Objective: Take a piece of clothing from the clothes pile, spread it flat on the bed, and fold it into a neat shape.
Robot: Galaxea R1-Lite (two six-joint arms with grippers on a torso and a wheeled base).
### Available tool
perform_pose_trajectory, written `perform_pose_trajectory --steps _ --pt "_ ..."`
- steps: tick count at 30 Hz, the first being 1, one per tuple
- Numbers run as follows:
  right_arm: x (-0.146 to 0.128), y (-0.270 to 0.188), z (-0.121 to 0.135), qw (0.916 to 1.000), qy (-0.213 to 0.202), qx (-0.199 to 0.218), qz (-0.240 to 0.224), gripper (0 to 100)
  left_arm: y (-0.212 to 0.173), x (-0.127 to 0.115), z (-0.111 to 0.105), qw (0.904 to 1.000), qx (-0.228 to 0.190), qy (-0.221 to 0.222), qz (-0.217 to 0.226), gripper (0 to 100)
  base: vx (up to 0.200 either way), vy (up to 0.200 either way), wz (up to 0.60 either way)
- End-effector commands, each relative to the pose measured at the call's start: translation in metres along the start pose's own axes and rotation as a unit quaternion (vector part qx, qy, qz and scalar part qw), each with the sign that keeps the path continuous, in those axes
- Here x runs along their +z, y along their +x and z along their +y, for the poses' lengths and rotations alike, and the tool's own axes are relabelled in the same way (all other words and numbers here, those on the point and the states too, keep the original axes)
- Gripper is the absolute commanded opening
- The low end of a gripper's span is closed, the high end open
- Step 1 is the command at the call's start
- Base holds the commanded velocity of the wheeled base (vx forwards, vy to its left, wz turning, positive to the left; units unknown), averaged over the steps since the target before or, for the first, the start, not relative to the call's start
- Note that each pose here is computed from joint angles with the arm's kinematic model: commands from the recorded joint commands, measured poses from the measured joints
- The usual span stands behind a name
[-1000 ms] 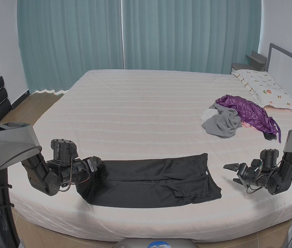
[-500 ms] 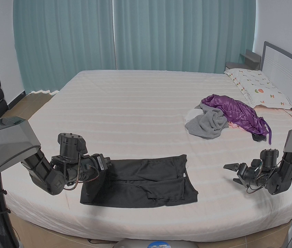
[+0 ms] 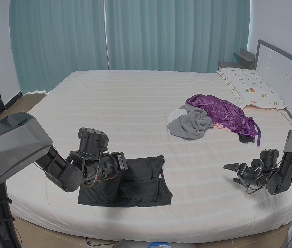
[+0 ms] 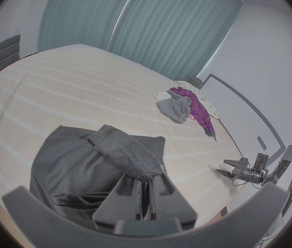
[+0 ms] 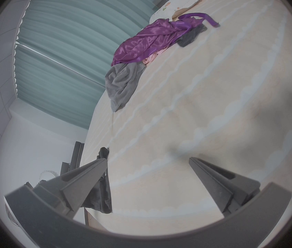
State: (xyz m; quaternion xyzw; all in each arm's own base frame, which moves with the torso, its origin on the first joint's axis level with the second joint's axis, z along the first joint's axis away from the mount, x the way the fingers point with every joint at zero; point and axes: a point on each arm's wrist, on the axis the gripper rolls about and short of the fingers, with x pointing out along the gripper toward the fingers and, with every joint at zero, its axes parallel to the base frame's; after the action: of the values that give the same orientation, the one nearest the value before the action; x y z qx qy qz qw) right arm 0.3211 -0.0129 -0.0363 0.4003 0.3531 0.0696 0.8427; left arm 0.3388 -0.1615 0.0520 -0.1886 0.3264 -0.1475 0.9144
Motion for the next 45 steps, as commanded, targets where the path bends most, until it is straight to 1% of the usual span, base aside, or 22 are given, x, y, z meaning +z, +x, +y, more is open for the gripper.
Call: perform_pose_trajectory --steps 1,6,9,10,12,15,17,21,23,25,26,27,30,31,32,33,34,36,39,41,45 --pt "0.000 0.000 0.000 1.0000 -0.001 0.000 0.000 100 0.027 -0.013 -0.010 0.9998 0.011 0.012 0.008 0 0.000 0.000 0.00" --pt "0.000 0.000 0.000 1.0000 -0.001 0.000 0.000 100 0.055 -0.034 -0.014 0.9985 0.049 0.024 0.006 0 0.000 0.000 0.00" --pt "0.000 0.000 0.000 1.0000 0.000 0.000 0.000 100 0.067 -0.043 -0.014 0.9975 0.065 0.029 0.002 0 0.000 0.000 0.00" --pt "0.000 0.000 0.000 1.0000 0.000 0.000 0.000 100 0.070 -0.043 -0.014 0.9974 0.066 0.029 -0.001 100 0.000 0.000 0.00" --pt "0.000 0.000 0.000 1.0000 0.000 0.000 0.000 100 0.073 -0.044 -0.015 0.9975 0.067 0.023 -0.003 100 0.000 0.000 0.00" --pt "0.000 0.000 0.000 1.0000 0.000 0.000 0.000 100 0.073 -0.043 -0.022 0.9983 0.057 0.003 -0.009 100 0.000 0.000 0.00" --pt "0.000 0.000 0.000 1.0000 0.000 0.000 0.000 100 0.072 -0.043 -0.023 0.9984 0.054 -0.012 -0.012 100 0.000 0.000 0.00" --pt "0.000 0.000 0.000 1.0000 0.000 0.000 0.000 100 0.060 -0.031 -0.027 0.9979 0.041 -0.037 -0.035 100 0.000 0.000 0.00" --pt "0.000 0.000 0.000 1.0000 -0.001 0.000 0.000 100 0.048 -0.026 -0.025 0.9966 0.036 -0.060 -0.043 100 0.000 0.000 0.00" --pt "0.000 0.000 0.000 1.0000 -0.001 0.000 0.000 100 0.048 -0.026 -0.025 0.9966 0.036 -0.060 -0.043 100 0.000 0.000 0.00" --pt "0.000 0.000 0.000 1.0000 0.000 -0.001 0.001 100 0.031 -0.021 -0.017 0.9946 0.032 -0.087 -0.047 100 0.000 0.000 0.00" --pt "0.000 0.000 0.000 1.0000 0.000 -0.001 0.001 100 0.025 -0.019 -0.009 0.9933 0.032 -0.100 -0.047 100 0.000 0.000 0.00" --pt "0.000 0.000 0.000 1.0000 0.000 0.000 0.000 100 0.013 -0.019 0.011 0.9902 0.041 -0.125 -0.047 100 0.000 0.000 0.00" --pt "0.000 0.000 0.000 1.0000 0.000 -0.001 0.001 100 0.012 -0.019 0.014 0.9895 0.042 -0.129 -0.048 100 0.000 0.000 0.00" --pt "0.000 0.000 0.000 1.0000 0.000 -0.001 0.001 100 0.009 -0.018 0.022 0.9873 0.045 -0.143 -0.052 100 0.000 0.000 0.00" --pt "0.000 0.000 0.000 1.0000 0.000 -0.001 0.001 100 0.009 -0.018 0.022 0.9873 0.045 -0.143 -0.052 100 0.000 0.000 0.00" --pt "-0.001 0.000 -0.001 1.0000 0.000 -0.002 0.001 100 0.005 -0.016 0.034 0.9828 0.047 -0.169 -0.056 100 0.000 0.000 0.00" --pt "-0.002 -0.001 -0.001 1.0000 0.001 -0.002 0.002 100 0.001 -0.016 0.044 0.9784 0.047 -0.195 -0.052 100 0.000 0.000 0.00" --pt "-0.002 0.000 0.000 1.0000 0.000 -0.002 0.003 100 -0.006 -0.016 0.061 0.9702 0.039 -0.237 -0.034 100 0.000 0.200 0.00" --pt "-0.002 0.000 0.000 1.0000 0.000 -0.002 0.002 100 -0.009 -0.016 0.071 0.9665 0.037 -0.252 -0.030 100 0.000 0.200 0.00" --pt "-0.002 0.000 0.000 1.0000 -0.001 -0.001 0.003 100 -0.012 -0.012 0.084 0.9628 0.047 -0.263 -0.037 100 0.000 0.200 0.00"
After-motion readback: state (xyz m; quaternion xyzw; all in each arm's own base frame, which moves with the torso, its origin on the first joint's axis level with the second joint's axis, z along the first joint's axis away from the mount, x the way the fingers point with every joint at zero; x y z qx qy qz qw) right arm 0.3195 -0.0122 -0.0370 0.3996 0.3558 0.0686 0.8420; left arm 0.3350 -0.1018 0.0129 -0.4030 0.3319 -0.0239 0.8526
